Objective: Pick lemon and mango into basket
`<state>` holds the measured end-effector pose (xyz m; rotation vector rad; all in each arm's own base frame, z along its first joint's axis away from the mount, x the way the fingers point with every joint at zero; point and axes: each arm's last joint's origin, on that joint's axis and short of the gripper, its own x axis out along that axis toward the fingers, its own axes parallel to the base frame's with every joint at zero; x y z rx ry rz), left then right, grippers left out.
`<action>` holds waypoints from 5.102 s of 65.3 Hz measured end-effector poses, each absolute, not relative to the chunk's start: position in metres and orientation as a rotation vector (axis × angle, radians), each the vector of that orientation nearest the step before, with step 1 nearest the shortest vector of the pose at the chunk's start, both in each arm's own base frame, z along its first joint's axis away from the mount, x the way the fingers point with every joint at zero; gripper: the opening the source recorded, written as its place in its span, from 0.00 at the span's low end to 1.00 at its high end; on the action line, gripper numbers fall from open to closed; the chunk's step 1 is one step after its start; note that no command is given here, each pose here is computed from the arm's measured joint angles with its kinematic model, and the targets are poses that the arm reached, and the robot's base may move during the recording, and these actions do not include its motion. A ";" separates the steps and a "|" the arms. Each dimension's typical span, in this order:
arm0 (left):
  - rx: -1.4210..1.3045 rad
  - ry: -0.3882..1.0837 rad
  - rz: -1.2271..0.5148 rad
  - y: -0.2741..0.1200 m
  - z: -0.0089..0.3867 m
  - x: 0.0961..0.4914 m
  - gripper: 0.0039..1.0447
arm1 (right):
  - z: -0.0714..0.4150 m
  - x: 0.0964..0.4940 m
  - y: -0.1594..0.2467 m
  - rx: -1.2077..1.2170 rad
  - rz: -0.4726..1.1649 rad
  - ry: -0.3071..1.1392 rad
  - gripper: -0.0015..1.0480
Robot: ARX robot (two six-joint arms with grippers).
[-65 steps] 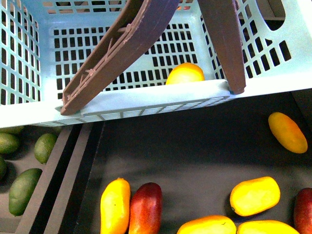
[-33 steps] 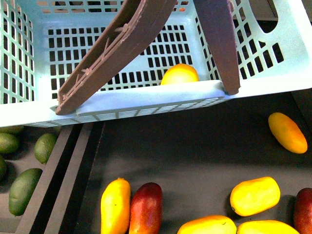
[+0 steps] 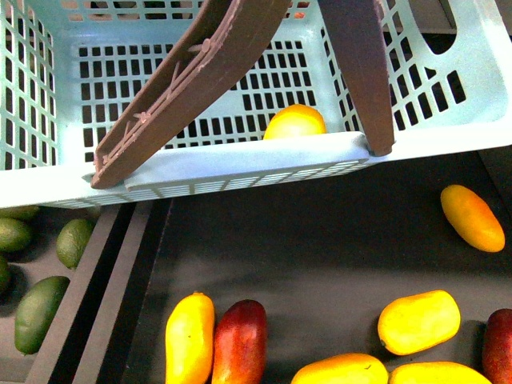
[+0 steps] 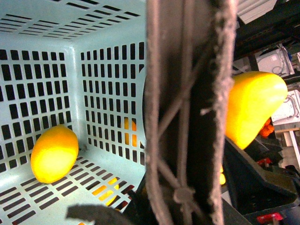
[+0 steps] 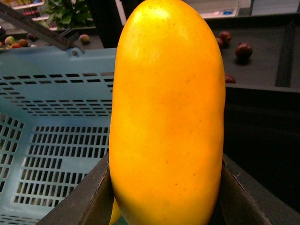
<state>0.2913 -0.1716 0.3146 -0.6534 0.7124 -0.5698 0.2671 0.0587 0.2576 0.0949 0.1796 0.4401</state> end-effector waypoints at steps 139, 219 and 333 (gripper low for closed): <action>-0.654 0.714 -0.567 -0.172 0.314 0.291 0.04 | 0.171 0.126 0.000 0.003 0.002 -0.013 0.02; -0.653 0.714 -0.568 -0.172 0.314 0.291 0.04 | 0.169 0.097 0.000 0.003 0.002 -0.013 0.31; -0.653 0.714 -0.564 -0.171 0.314 0.291 0.04 | 0.169 0.097 0.000 0.003 0.002 -0.012 0.92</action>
